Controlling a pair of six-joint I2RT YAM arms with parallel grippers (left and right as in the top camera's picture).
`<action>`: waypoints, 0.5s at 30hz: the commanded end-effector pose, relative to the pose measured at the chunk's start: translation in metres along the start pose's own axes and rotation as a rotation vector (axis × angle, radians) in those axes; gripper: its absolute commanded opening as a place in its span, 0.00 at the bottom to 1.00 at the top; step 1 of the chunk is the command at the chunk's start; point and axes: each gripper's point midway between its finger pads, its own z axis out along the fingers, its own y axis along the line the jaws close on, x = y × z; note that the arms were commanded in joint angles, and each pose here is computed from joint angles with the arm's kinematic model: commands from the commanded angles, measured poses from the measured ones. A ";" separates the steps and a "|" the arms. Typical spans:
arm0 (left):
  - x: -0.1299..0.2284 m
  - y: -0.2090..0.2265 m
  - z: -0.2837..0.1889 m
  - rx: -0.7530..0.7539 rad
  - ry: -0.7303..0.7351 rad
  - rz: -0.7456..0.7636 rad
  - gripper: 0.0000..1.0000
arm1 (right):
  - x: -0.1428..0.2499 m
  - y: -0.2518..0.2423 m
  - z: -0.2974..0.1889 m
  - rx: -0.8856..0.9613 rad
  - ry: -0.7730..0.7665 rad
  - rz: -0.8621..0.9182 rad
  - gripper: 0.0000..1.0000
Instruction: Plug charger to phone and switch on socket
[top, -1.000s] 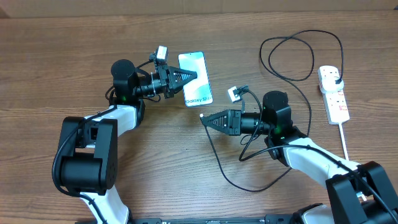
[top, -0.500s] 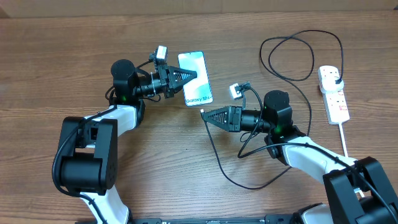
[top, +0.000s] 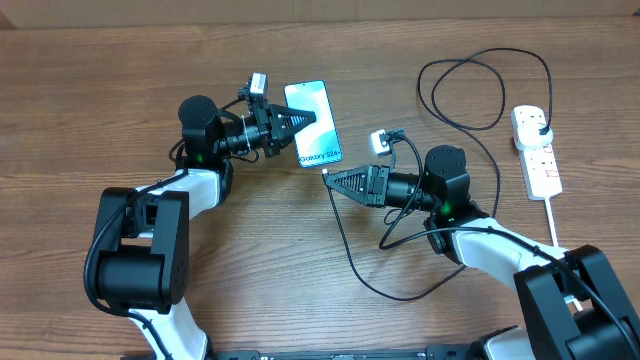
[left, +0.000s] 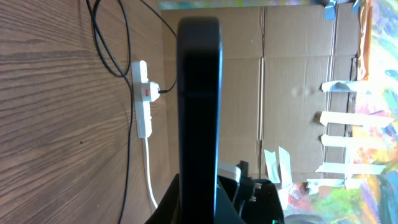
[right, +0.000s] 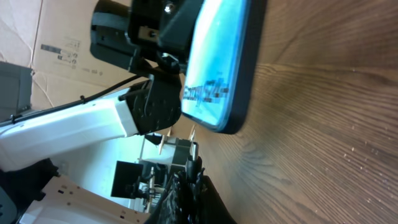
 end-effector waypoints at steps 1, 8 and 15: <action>0.004 -0.002 0.005 0.004 0.005 0.001 0.04 | 0.001 -0.011 0.001 0.013 0.001 0.057 0.04; 0.007 -0.002 0.009 0.005 0.016 0.026 0.04 | 0.001 -0.004 0.003 -0.030 0.016 0.035 0.03; 0.007 -0.002 0.009 0.003 0.013 0.025 0.04 | 0.001 -0.002 0.002 -0.036 0.016 0.034 0.04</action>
